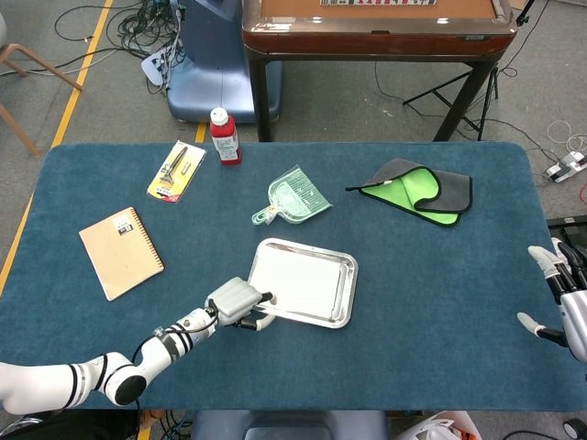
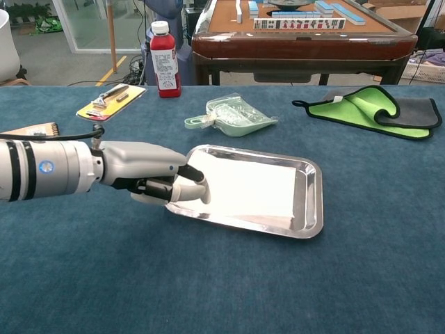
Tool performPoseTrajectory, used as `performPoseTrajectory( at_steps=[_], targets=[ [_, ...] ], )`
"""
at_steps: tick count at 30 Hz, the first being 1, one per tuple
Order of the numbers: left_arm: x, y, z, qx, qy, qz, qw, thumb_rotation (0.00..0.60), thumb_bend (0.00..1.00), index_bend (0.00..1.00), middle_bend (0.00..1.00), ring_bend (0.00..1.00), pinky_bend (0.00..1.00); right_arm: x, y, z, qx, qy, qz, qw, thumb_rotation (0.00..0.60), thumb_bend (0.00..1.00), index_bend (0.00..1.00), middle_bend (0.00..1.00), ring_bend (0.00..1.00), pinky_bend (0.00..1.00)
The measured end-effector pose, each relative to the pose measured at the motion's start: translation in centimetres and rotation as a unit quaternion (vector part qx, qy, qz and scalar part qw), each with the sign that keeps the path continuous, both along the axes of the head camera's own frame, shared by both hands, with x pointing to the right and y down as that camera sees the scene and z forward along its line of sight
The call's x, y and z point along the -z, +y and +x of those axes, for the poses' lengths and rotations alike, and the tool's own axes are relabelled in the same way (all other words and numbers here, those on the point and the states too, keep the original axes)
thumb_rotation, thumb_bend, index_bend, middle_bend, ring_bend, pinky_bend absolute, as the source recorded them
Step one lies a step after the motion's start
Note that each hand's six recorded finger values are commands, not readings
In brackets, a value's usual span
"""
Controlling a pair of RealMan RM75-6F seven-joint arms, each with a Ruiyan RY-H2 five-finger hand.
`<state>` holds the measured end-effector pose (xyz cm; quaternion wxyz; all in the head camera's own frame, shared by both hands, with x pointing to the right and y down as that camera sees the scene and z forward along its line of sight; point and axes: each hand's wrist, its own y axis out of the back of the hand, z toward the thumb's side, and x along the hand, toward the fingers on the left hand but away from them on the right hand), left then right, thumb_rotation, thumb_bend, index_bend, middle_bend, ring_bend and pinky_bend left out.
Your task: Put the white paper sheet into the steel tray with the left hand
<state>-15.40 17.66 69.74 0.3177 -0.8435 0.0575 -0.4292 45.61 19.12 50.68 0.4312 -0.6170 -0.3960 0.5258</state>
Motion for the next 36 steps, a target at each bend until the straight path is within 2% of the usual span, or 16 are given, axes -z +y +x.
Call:
performPoseTrajectory(
  at_steps=[12,36],
  targets=[
    [-1.2,0.1,-0.3,-0.007,-0.032,0.01,0.9994,0.0,0.38,0.28,1.0,1.0,1.0,0.2,0.2,0.2,-0.003,0.002,0.002,1.0,0.6,0.06,0.08,0.17,0.0,0.05],
    [-1.2,1.4,1.5,-0.01,-0.021,0.001,0.9997,0.0,0.38,0.27,1.0,1.0,1.0,0.6,0.3,0.4,-0.007,0.005,0.005,1.0,0.6,0.06,0.08,0.17,0.0,0.05]
  ],
)
